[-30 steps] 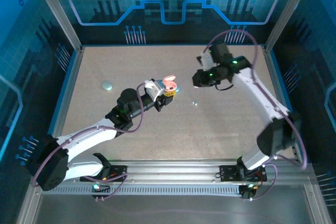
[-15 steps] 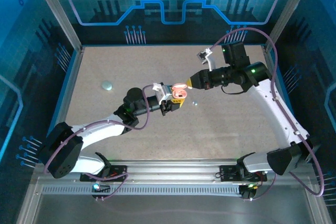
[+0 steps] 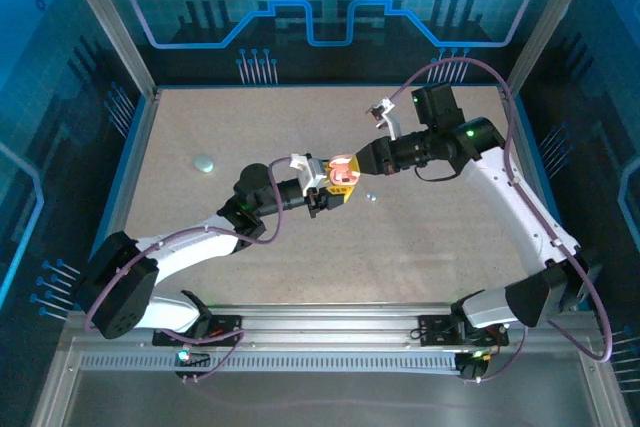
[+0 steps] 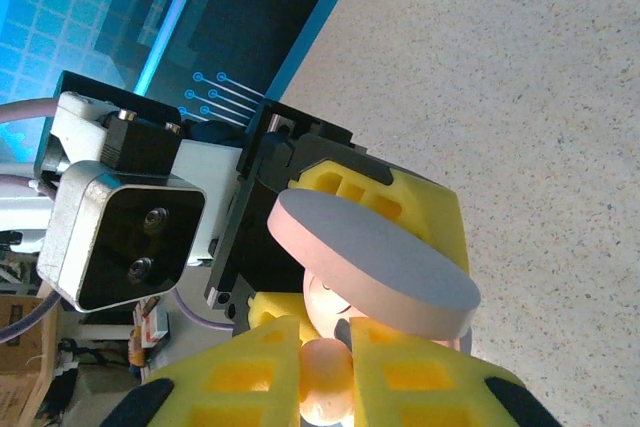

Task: Insert wireless bluetooth earbuds into charging case

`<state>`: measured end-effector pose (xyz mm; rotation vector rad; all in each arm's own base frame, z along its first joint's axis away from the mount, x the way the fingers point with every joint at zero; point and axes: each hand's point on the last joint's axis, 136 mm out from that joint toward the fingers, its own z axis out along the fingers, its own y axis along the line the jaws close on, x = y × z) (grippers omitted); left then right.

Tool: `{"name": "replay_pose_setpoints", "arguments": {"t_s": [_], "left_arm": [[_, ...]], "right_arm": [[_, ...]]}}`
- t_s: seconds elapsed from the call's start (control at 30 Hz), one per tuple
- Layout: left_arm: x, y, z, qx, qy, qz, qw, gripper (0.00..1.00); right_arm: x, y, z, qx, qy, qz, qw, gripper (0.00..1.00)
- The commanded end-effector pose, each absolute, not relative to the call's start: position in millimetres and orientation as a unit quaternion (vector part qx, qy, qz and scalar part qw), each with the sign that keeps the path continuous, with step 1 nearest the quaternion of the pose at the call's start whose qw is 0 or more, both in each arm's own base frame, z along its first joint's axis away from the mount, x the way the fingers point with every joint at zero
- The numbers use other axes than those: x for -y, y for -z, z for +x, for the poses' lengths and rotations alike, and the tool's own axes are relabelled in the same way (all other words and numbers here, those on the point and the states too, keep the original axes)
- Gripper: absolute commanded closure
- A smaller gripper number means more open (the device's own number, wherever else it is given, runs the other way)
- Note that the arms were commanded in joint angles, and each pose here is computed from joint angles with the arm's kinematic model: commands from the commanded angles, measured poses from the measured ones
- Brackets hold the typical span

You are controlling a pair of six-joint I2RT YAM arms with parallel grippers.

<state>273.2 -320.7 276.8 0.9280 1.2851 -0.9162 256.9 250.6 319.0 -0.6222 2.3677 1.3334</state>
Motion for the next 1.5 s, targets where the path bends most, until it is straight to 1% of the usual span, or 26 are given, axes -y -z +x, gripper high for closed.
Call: {"name": "replay_pose_setpoints", "arguments": {"t_s": [0.0, 0.33, 0.7, 0.93, 1.17, 1.47], "left_arm": [[322, -306, 268, -0.515, 0.409, 0.407, 0.634, 0.68], [322, -310, 269, -0.513, 0.415, 0.399, 0.637, 0.68], [323, -311, 266, -0.510, 0.424, 0.400, 0.633, 0.68], [324, -313, 264, -0.505, 0.431, 0.400, 0.632, 0.68], [324, -318, 264, -0.498, 0.441, 0.393, 0.635, 0.68], [323, -320, 264, -0.496, 0.442, 0.390, 0.638, 0.68]], "right_arm": [[-258, -312, 251, -0.833, -0.476, -0.232, 0.160, 0.82], [-255, -306, 261, -0.847, -0.452, -0.214, 0.182, 0.83], [-260, -314, 274, -0.835, -0.469, -0.193, 0.212, 0.84], [-259, -312, 281, -0.839, -0.457, -0.185, 0.230, 0.84], [-257, -304, 282, -0.851, -0.410, -0.203, 0.258, 0.82], [-248, -298, 283, -0.867, -0.368, -0.204, 0.266, 0.77]]}}
